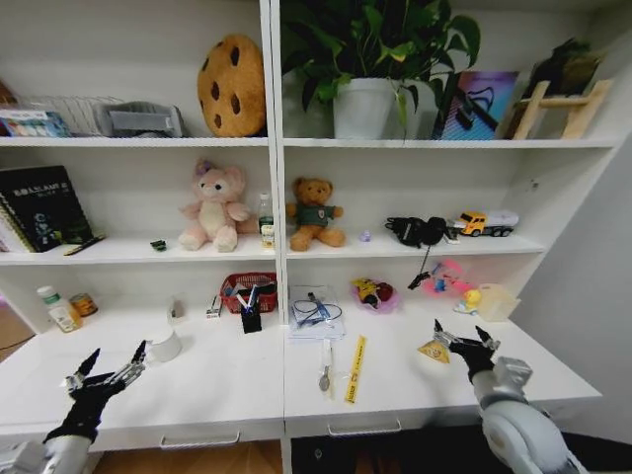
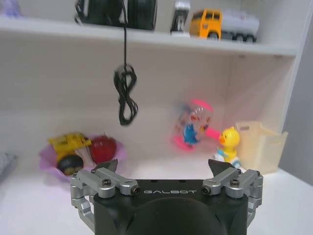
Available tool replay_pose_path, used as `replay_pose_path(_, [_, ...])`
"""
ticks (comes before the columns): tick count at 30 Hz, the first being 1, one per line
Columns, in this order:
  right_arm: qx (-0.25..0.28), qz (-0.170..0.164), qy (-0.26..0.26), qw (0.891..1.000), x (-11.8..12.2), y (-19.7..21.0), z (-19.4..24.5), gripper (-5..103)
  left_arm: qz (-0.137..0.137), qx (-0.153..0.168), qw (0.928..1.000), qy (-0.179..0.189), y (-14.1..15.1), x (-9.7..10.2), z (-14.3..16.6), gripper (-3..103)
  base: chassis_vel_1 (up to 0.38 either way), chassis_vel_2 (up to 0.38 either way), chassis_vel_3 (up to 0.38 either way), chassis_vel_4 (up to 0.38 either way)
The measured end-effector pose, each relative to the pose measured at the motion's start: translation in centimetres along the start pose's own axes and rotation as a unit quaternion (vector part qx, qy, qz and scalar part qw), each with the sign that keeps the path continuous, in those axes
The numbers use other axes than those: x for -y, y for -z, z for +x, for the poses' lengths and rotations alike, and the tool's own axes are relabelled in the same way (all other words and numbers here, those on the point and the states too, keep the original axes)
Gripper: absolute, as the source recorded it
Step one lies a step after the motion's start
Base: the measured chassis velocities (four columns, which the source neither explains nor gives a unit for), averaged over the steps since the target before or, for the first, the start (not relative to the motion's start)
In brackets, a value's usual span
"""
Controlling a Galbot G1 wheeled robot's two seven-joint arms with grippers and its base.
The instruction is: Organize the objects on the table.
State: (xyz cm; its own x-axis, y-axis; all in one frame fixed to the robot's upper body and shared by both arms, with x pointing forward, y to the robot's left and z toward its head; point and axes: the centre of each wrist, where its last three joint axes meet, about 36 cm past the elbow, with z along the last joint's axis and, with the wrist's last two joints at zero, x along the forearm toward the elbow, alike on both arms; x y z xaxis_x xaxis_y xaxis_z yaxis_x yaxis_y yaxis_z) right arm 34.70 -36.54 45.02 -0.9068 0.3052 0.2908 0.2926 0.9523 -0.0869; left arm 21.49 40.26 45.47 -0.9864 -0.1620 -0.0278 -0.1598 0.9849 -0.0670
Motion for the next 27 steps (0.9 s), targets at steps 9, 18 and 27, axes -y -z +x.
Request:
replay_pose_path(9, [-0.071, -0.001, -0.016, 0.997, 0.1, -3.7, -3.8, 100, 0.000, 0.000, 1.0000, 0.000, 0.0, 0.0, 0.0, 100, 0.000, 0.000, 0.000, 0.000])
replay_pose_path(18, [-0.092, 0.007, -0.021, 0.995, 0.0, -5.2, -6.1, 83, 0.000, 0.000, 1.0000, 0.000, 0.0, 0.0, 0.0, 100, 0.000, 0.000, 0.000, 0.000])
replay_pose_path(27, [-0.092, 0.007, -0.026, 0.995, 0.3, -5.6, -6.6, 50, 0.000, 0.000, 1.0000, 0.000, 0.0, 0.0, 0.0, 100, 0.000, 0.000, 0.000, 0.000])
